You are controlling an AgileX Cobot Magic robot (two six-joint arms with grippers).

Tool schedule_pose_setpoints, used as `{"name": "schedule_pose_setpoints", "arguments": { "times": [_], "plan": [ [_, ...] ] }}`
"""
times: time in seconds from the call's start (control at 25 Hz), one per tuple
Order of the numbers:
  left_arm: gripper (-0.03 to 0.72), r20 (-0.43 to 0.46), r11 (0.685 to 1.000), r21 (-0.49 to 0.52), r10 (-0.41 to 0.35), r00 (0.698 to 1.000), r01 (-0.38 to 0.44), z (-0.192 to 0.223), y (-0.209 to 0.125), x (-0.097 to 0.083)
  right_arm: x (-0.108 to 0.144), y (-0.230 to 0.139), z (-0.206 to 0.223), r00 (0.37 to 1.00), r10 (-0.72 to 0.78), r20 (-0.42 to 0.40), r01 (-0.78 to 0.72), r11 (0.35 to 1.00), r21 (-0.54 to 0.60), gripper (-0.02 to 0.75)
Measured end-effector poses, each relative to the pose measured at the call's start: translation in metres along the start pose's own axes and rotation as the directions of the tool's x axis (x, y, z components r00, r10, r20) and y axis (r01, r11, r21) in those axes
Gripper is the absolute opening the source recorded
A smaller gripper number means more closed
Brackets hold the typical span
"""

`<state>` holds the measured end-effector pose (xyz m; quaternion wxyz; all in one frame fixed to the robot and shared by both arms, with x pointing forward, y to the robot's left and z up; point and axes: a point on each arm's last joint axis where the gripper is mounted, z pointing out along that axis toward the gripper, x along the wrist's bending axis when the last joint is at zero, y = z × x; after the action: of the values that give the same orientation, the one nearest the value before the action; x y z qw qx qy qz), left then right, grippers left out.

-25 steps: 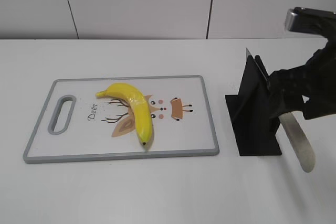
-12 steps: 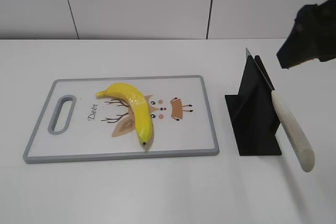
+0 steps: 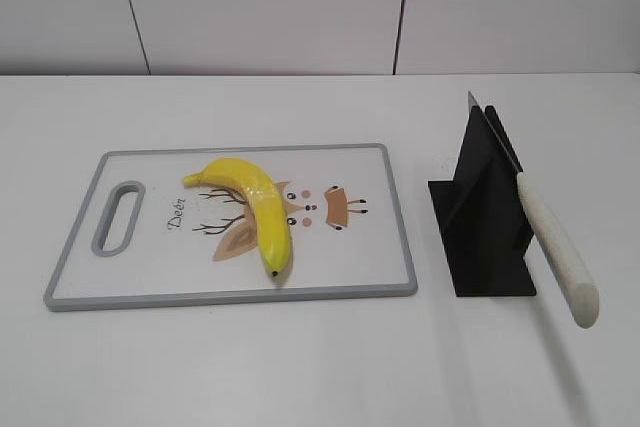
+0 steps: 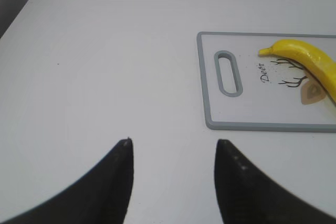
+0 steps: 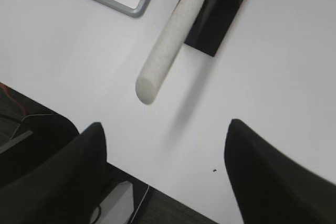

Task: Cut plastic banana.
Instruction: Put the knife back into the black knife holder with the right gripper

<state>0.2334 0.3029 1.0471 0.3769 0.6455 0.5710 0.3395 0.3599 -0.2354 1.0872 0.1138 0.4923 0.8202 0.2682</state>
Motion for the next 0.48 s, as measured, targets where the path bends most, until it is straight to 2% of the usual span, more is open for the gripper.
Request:
{"name": "schedule_pose_setpoints", "arguments": {
  "times": [0.2, 0.48],
  "plan": [
    [0.465, 0.0, 1.0, 0.0, 0.0, 1.0, 0.0, 0.0, 0.0, 0.0, 0.0, -0.049, -0.016, 0.997, -0.047, 0.064, 0.054, 0.993, -0.105, 0.539],
    [0.465, 0.0, 1.0, 0.0, 0.0, 1.0, 0.0, 0.0, 0.0, 0.0, 0.004, -0.1, -0.027, 0.994, -0.06, 0.088, 0.081, 0.96, -0.268, 0.538]
  ]
}}
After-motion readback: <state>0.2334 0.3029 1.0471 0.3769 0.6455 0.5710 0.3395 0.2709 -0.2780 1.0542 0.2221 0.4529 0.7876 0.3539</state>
